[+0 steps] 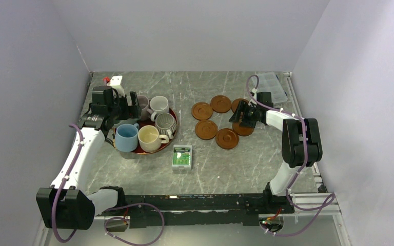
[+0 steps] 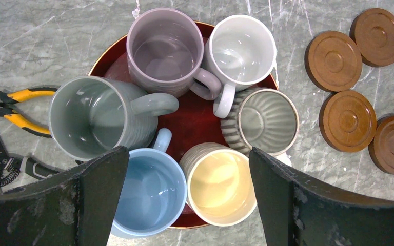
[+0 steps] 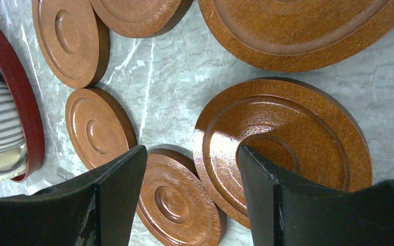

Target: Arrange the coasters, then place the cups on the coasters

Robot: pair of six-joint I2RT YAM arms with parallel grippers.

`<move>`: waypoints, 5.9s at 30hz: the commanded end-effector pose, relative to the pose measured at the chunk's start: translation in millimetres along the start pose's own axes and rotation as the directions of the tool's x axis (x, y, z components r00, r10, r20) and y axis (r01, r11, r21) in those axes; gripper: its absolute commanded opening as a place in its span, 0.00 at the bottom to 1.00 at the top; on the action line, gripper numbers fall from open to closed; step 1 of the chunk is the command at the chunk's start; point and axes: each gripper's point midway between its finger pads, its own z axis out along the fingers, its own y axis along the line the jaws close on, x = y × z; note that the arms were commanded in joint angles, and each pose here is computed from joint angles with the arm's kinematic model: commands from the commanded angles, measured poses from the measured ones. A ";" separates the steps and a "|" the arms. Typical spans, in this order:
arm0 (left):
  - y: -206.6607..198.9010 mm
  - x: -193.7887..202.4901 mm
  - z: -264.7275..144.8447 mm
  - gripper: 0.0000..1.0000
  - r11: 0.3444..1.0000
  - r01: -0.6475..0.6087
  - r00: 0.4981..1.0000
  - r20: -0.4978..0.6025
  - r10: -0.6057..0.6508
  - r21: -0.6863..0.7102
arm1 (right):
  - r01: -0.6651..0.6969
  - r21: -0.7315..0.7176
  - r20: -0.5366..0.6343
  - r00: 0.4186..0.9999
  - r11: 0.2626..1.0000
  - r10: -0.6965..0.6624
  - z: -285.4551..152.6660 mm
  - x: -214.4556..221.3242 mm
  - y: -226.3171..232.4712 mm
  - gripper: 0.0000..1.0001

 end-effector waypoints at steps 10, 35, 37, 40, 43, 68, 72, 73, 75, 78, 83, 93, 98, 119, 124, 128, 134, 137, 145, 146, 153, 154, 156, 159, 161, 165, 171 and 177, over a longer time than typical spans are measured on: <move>-8.5 -20.5 -4.5 0.93 0.999 -0.005 0.998 0.064 0.003 0.031 | 0.055 -0.031 0.035 0.998 0.998 -0.054 -18.3 -18.2 23.9 0.71; -32.3 -20.3 -6.5 0.91 0.987 0.010 0.999 0.047 -0.018 0.161 | 0.395 -0.157 0.220 0.907 0.905 -0.358 -56.0 0.0 198.8 0.73; -26.5 -20.6 -6.6 0.92 0.992 0.008 0.999 0.049 -0.014 0.128 | 0.417 -0.151 0.207 0.900 0.896 -0.384 -44.5 5.8 218.8 0.72; -15.4 -21.3 -8.5 0.92 0.998 0.018 0.998 0.058 -0.022 0.063 | 0.453 -0.122 0.165 0.887 0.883 -0.432 -21.2 19.0 241.7 0.71; -9.2 -24.4 -12.8 0.93 1.000 0.020 0.997 0.076 -0.021 0.023 | 0.501 -0.101 0.142 0.862 0.860 -0.486 -4.2 29.0 265.4 0.71; -18.6 -25.7 -15.8 0.93 0.997 0.028 0.997 0.075 -0.034 0.068 | 0.646 0.193 0.003 0.753 0.739 -0.658 91.2 49.5 288.4 0.52; -18.7 -24.7 -14.4 0.93 0.997 0.030 0.997 0.071 -0.034 0.068 | 0.650 0.184 0.001 0.750 0.737 -0.662 96.8 51.2 289.2 0.46; -18.7 -24.3 -14.0 0.93 0.997 0.030 0.997 0.069 -0.035 0.069 | 0.652 0.184 -0.001 0.748 0.735 -0.663 97.8 52.2 288.8 0.44; -18.7 -24.0 -12.9 0.92 0.997 0.031 0.997 0.067 -0.036 0.070 | 0.654 0.184 -0.003 0.747 0.734 -0.665 99.6 52.8 287.6 0.41; -18.5 -22.9 -12.2 0.93 0.997 0.032 0.997 0.064 -0.036 0.069 | 0.653 0.188 -0.008 0.748 0.733 -0.664 101.6 54.2 285.9 0.37; -18.5 -23.0 -11.7 0.93 0.997 0.032 0.997 0.064 -0.036 0.069 | 0.651 0.183 -0.010 0.750 0.737 -0.661 104.5 55.5 285.6 0.31; -19.1 -23.5 -12.3 0.93 0.997 0.030 0.997 0.066 -0.034 0.072 | 0.641 0.189 -0.009 0.758 0.744 -0.652 107.6 58.5 287.1 0.16; -18.5 -23.2 -11.9 0.93 0.997 0.029 0.997 0.066 -0.033 0.069 | 0.635 0.238 0.023 0.752 0.735 -0.658 97.2 51.2 290.8 0.07; -11.3 -24.2 -14.4 0.92 0.999 0.030 0.996 0.079 -0.032 0.028 | 0.595 0.334 0.171 0.724 0.731 -0.668 4.1 16.1 304.4 0.00; -9.4 -25.1 -15.9 0.92 0.999 0.030 0.996 0.086 -0.031 0.017 | 0.597 0.359 0.166 0.716 0.718 -0.678 -21.9 11.1 294.1 0.00; -5.5 -26.0 -17.6 0.92 1.000 0.029 0.995 0.098 -0.029 -0.004 | 0.595 0.389 0.162 0.707 0.703 -0.689 -40.5 -0.5 285.2 0.00; -0.2 -26.9 -17.8 0.92 0.999 0.029 0.991 0.128 -0.025 -0.029 | 0.552 0.429 0.142 0.740 0.715 -0.657 -49.5 -33.2 240.9 0.00; 0.9 -26.1 -16.8 0.92 0.999 0.026 0.992 0.124 -0.021 -0.035 | 0.528 0.451 0.141 0.754 0.719 -0.642 -54.0 -52.4 216.5 0.00; -0.6 -24.2 -13.9 0.92 0.999 0.020 0.994 0.107 -0.017 -0.026 | 0.520 0.457 0.140 0.759 0.722 -0.636 -49.4 -97.3 159.2 0.00; -0.4 -24.6 -14.1 0.92 0.999 0.019 0.994 0.109 -0.016 -0.026 | 0.515 0.460 0.139 0.763 0.723 -0.631 -48.2 -103.2 152.7 0.00; -2.5 -25.3 -14.9 0.92 1.000 0.018 0.994 0.110 -0.017 -0.015 | 0.549 0.474 0.121 0.733 0.688 -0.669 -37.3 -135.8 128.5 0.00; -2.9 -25.4 -14.9 0.93 1.000 0.018 0.994 0.109 -0.017 -0.013 | 0.555 0.470 0.120 0.730 0.686 -0.673 -34.6 -139.1 127.0 0.00; -3.5 -25.5 -14.9 0.93 1.000 0.017 0.994 0.109 -0.016 -0.010 | 0.567 0.459 0.115 0.726 0.684 -0.679 -29.3 -145.7 122.5 0.00; -3.8 -25.1 -14.7 0.93 1.000 0.017 0.994 0.107 -0.016 -0.008 | 0.585 0.449 0.098 0.719 0.675 -0.688 -20.3 -152.0 117.8 0.00; -4.1 -25.1 -14.5 0.93 1.000 0.018 0.994 0.106 -0.018 -0.006 | 0.593 0.450 0.083 0.717 0.668 -0.693 -12.8 -154.0 113.1 0.00; -7.2 -26.3 -15.9 0.93 1.000 0.008 0.994 0.109 -0.009 0.011 | 0.603 0.450 0.072 0.711 0.659 -0.700 -2.2 -160.7 107.2 0.00; -6.4 -26.1 -14.8 0.93 1.000 0.010 0.994 0.108 -0.011 0.007 | 0.595 0.455 0.062 0.721 0.662 -0.690 6.5 -166.4 95.8 0.00; -6.9 -25.4 -14.4 0.93 1.000 0.012 0.995 0.104 -0.013 0.009 | 0.581 0.478 0.048 0.732 0.658 -0.680 15.3 -171.7 85.0 0.00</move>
